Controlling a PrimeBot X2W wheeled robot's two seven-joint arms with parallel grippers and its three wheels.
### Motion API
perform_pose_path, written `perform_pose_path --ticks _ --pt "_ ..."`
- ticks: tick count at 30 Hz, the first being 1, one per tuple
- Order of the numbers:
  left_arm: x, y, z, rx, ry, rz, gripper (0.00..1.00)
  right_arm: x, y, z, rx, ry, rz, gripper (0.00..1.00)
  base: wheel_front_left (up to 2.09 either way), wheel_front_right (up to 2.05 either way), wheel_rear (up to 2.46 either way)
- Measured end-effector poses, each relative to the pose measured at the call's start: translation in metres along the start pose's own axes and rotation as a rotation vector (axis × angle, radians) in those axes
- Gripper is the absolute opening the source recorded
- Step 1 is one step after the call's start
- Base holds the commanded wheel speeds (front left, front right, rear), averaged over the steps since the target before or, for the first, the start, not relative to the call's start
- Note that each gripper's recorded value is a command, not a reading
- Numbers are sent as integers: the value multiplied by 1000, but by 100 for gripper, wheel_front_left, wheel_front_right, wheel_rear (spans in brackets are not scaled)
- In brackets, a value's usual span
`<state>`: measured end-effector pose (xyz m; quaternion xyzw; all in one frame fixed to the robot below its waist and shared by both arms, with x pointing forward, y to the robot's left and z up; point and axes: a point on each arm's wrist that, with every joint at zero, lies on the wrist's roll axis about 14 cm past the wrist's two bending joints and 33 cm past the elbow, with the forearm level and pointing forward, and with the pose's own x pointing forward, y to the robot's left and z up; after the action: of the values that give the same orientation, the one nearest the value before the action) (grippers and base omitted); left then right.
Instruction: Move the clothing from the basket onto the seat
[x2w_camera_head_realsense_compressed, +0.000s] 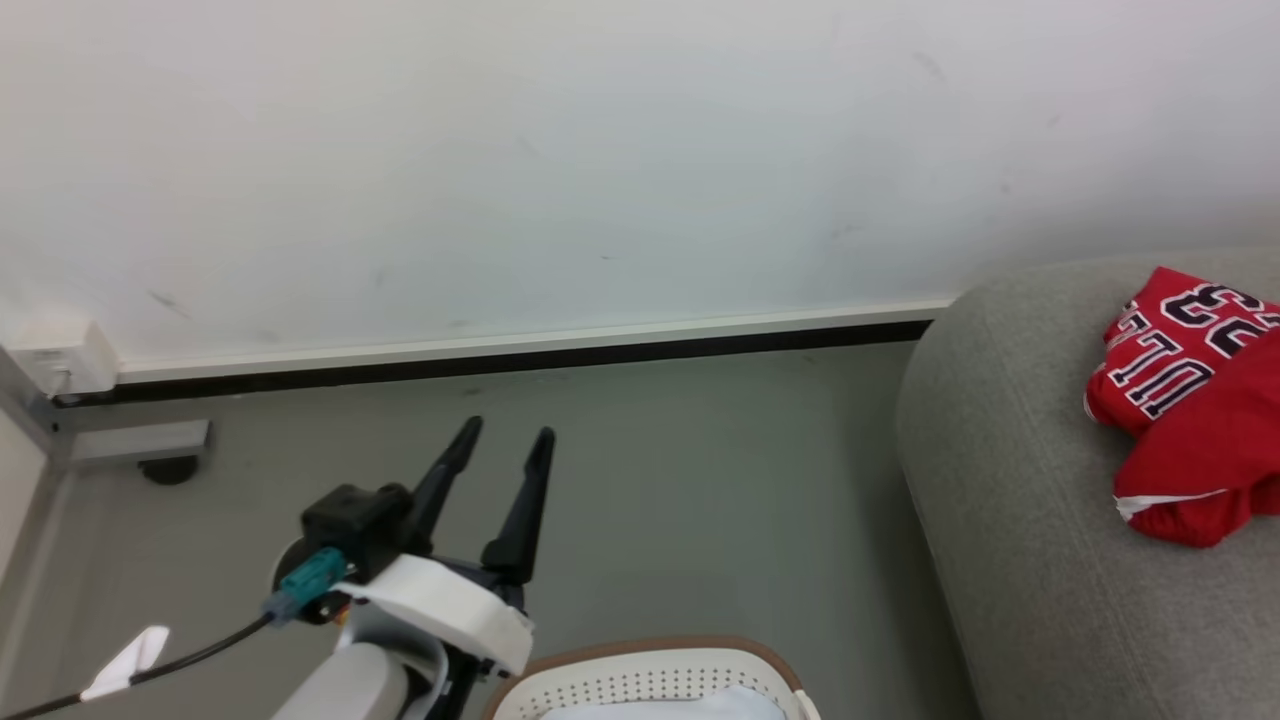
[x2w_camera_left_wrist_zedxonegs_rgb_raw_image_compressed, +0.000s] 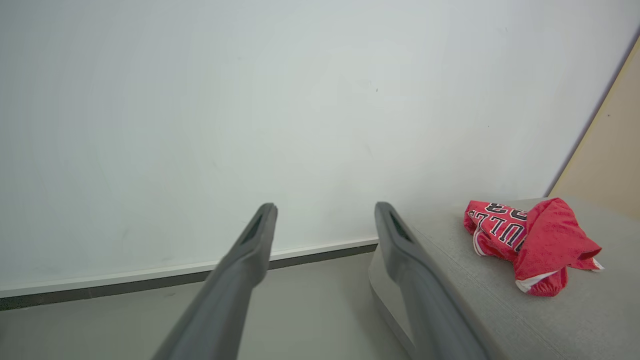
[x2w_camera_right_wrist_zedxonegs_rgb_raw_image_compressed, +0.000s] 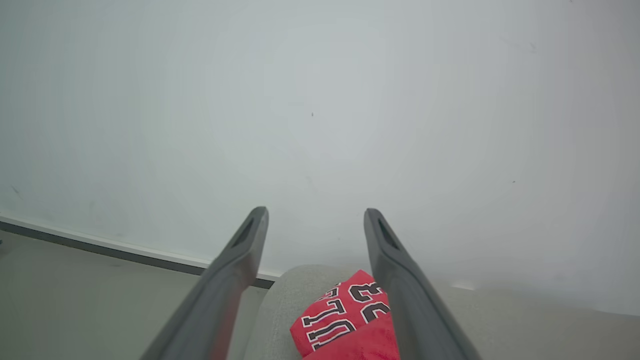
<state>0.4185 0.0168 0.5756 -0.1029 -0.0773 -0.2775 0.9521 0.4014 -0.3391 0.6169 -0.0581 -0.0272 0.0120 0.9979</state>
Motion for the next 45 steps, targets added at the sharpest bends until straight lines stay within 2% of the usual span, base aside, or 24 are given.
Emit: perform_pose_path --ticks 4,8,15,18,21,28,45 --pt "-17 29 11 32 -29 102 100 4 26 11 40 -107 39 100 0 0 0" --pt "-36 54 15 51 -40 201 100 0 50 3 102 -163 48 100 0 0 0" --pt "-65 79 16 31 -67 343 100 -22 95 -30 250 -170 34 100 0 0 0" --pt "-77 84 10 23 -61 382 100 -31 105 -40 271 -163 22 100 0 0 0" --pt "-86 86 2 8 -52 404 100 -41 127 -58 275 -119 38 100 0 0 0" --pt "-100 89 -20 2 1 427 100 -49 146 -62 273 -115 40 100 0 0 0" --pt "-105 91 -33 15 36 421 100 -46 153 -65 282 -106 40 100 0 0 0"
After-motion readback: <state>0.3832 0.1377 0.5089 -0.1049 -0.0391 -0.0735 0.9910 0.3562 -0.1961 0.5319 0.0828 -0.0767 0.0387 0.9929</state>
